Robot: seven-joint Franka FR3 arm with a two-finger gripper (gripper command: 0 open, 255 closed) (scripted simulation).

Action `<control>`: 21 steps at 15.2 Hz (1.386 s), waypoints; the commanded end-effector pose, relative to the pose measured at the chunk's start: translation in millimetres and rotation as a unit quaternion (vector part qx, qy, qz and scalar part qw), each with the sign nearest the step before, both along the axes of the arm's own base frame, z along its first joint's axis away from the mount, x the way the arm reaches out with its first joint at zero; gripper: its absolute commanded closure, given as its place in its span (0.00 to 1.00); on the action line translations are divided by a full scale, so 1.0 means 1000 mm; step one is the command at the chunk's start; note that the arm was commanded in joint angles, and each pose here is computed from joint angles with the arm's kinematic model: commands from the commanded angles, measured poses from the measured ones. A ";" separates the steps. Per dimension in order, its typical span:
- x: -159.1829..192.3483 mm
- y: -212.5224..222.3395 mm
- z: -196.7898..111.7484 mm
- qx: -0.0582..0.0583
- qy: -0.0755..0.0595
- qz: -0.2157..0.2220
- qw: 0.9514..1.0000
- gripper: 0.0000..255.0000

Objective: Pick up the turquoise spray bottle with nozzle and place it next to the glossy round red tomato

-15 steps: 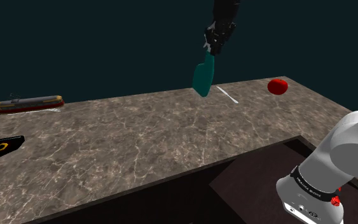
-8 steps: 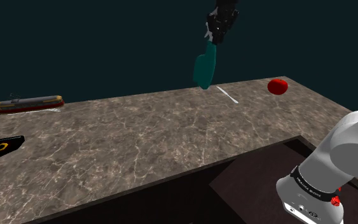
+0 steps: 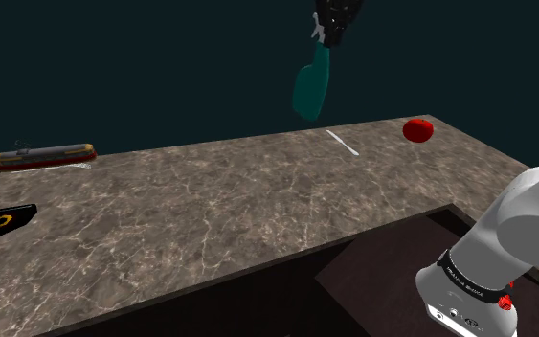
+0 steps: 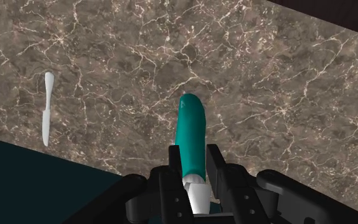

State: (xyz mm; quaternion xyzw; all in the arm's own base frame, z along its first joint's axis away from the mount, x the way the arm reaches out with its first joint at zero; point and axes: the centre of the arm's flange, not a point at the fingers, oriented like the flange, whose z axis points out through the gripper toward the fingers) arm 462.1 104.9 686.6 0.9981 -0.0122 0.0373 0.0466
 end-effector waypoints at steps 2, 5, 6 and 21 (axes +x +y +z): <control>-0.001 0.000 0.016 0.000 0.000 0.000 1.000 1.00; -0.001 0.000 0.032 0.000 0.000 0.000 1.000 1.00; -0.001 0.000 0.038 0.000 0.000 0.000 1.000 1.00; -0.014 -0.180 0.002 0.000 0.000 0.000 1.000 1.00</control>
